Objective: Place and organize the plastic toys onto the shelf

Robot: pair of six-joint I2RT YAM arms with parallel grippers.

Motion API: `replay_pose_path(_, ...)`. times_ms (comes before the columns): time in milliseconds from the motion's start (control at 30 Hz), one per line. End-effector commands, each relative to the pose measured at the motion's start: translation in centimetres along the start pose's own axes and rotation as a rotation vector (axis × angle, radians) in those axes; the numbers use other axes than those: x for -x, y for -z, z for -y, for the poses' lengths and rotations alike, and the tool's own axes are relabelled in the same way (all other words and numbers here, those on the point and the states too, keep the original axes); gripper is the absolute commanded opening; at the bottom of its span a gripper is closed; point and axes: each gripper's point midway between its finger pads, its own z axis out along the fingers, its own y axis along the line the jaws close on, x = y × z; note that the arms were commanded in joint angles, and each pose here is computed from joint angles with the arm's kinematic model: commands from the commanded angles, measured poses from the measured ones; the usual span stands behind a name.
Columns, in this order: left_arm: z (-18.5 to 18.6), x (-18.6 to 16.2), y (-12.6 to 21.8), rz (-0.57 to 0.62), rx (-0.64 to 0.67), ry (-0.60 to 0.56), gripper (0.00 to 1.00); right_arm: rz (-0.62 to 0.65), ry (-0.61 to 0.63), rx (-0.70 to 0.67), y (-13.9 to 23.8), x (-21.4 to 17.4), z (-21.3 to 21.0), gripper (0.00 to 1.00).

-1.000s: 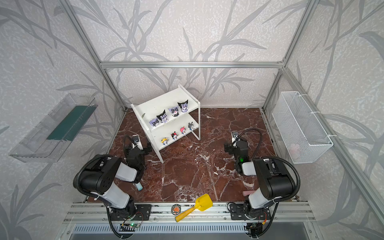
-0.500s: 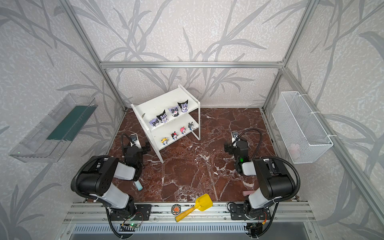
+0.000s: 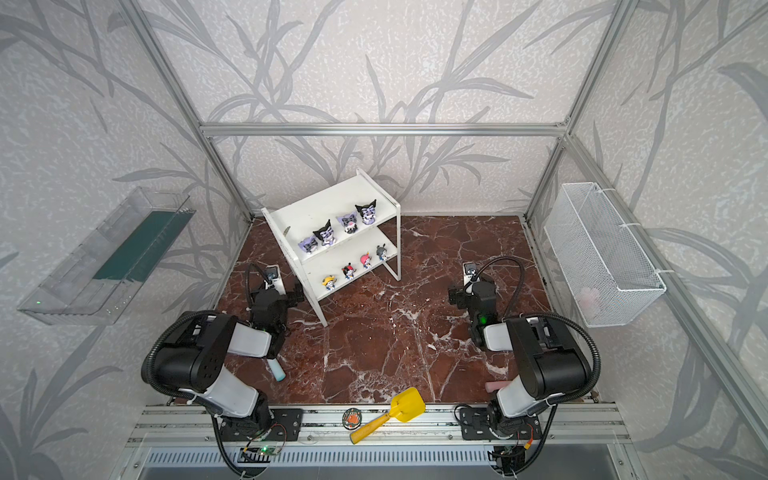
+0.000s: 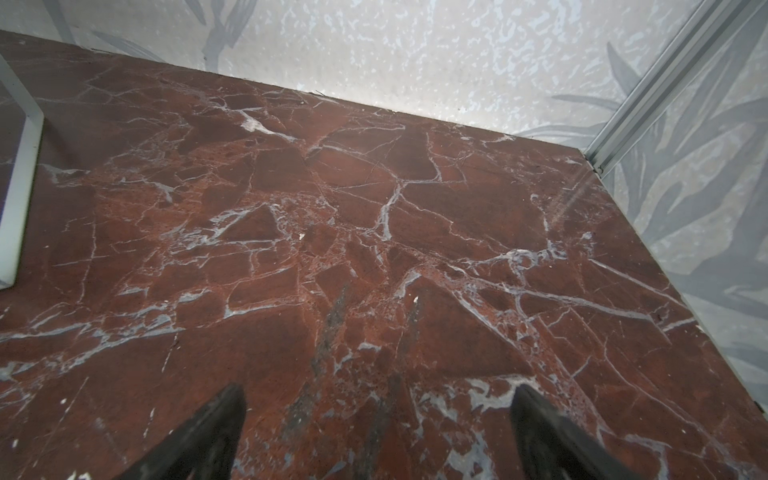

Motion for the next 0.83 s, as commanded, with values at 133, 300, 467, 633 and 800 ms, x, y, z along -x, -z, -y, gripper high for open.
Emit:
replay_pose_path(133,-0.1,1.0,-0.1,0.022,0.007,0.005,0.99,0.031,-0.013,-0.017,-0.1,1.3,0.4,0.99)
replay_pose_path(300,-0.2,0.9,-0.1,0.021,0.009,0.005,0.99,0.031,-0.013,-0.017,-0.1,1.3,0.4,0.99)
replay_pose_path(467,-0.1,1.0,-0.1,0.022,0.008,0.005,0.99,0.02,-0.05,-0.055,-0.3,1.1,1.5,0.99)
replay_pose_path(633,-0.1,1.0,-0.1,0.022,0.006,0.005,0.99,0.019,-0.078,-0.101,-0.1,1.0,2.4,0.99)
replay_pose_path(800,-0.1,1.0,-0.1,0.022,0.007,0.005,0.99,0.017,-0.07,-0.096,-0.1,1.0,2.3,0.99)
